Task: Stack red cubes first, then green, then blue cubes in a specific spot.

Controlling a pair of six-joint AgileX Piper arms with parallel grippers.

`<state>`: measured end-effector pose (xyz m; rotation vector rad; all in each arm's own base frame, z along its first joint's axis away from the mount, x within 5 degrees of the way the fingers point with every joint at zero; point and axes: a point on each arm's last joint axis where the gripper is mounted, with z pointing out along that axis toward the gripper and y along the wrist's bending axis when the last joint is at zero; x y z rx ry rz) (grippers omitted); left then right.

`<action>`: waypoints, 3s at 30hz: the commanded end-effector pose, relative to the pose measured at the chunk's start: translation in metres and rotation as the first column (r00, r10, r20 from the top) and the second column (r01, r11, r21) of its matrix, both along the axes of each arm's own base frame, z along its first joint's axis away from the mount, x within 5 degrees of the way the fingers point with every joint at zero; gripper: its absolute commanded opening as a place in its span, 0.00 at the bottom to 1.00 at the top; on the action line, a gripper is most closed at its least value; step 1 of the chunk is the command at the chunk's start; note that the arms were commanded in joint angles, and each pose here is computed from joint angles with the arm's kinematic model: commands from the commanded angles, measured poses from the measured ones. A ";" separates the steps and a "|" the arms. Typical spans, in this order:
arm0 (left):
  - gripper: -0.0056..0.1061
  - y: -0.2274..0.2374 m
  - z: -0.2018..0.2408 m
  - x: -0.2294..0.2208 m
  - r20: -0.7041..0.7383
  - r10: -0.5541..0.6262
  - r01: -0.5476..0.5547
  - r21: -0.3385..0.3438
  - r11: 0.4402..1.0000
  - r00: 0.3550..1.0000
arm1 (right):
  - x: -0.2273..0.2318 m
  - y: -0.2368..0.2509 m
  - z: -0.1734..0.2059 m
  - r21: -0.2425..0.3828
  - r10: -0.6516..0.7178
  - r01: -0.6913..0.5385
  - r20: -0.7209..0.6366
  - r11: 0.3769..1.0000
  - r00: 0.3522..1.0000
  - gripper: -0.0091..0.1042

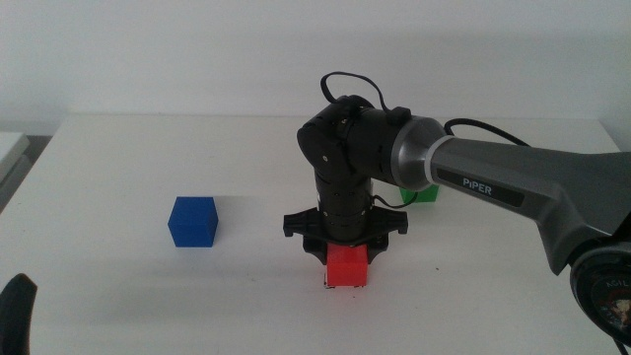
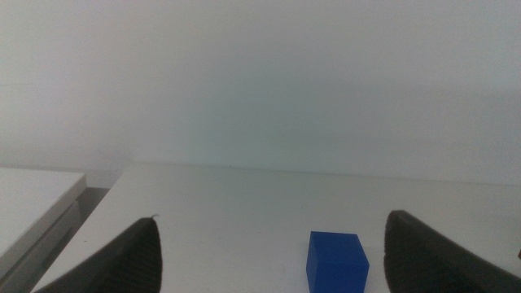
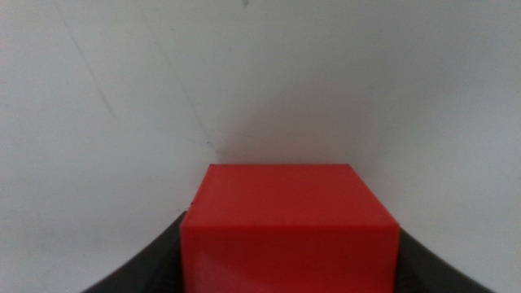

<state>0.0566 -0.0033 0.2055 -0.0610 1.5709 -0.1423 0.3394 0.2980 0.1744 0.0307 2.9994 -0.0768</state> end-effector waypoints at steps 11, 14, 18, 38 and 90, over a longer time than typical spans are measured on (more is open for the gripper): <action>0.89 0.000 0.001 0.000 0.018 0.002 -0.002 0.000 1.000 1.000 | -0.003 -0.002 0.025 0.021 0.067 -0.068 0.038 0.997 0.997 0.67; 0.89 0.000 0.001 0.000 0.018 0.002 -0.002 0.000 1.000 1.000 | -0.007 -0.009 0.063 0.052 0.104 -0.110 0.113 0.993 0.988 0.67; 0.89 0.000 0.001 0.000 0.018 0.002 -0.002 0.000 1.000 1.000 | -0.008 -0.033 0.115 0.069 0.115 -0.135 0.235 0.989 0.965 0.67; 0.89 0.000 0.001 0.000 0.018 0.002 -0.002 0.000 1.000 1.000 | 0.091 -0.134 0.097 0.025 0.143 -0.162 0.350 0.986 0.926 0.79; 0.89 0.000 0.001 0.000 0.018 0.002 -0.002 0.000 1.000 1.000 | -0.036 -0.002 0.099 -0.036 0.250 -0.249 0.271 0.968 0.930 0.16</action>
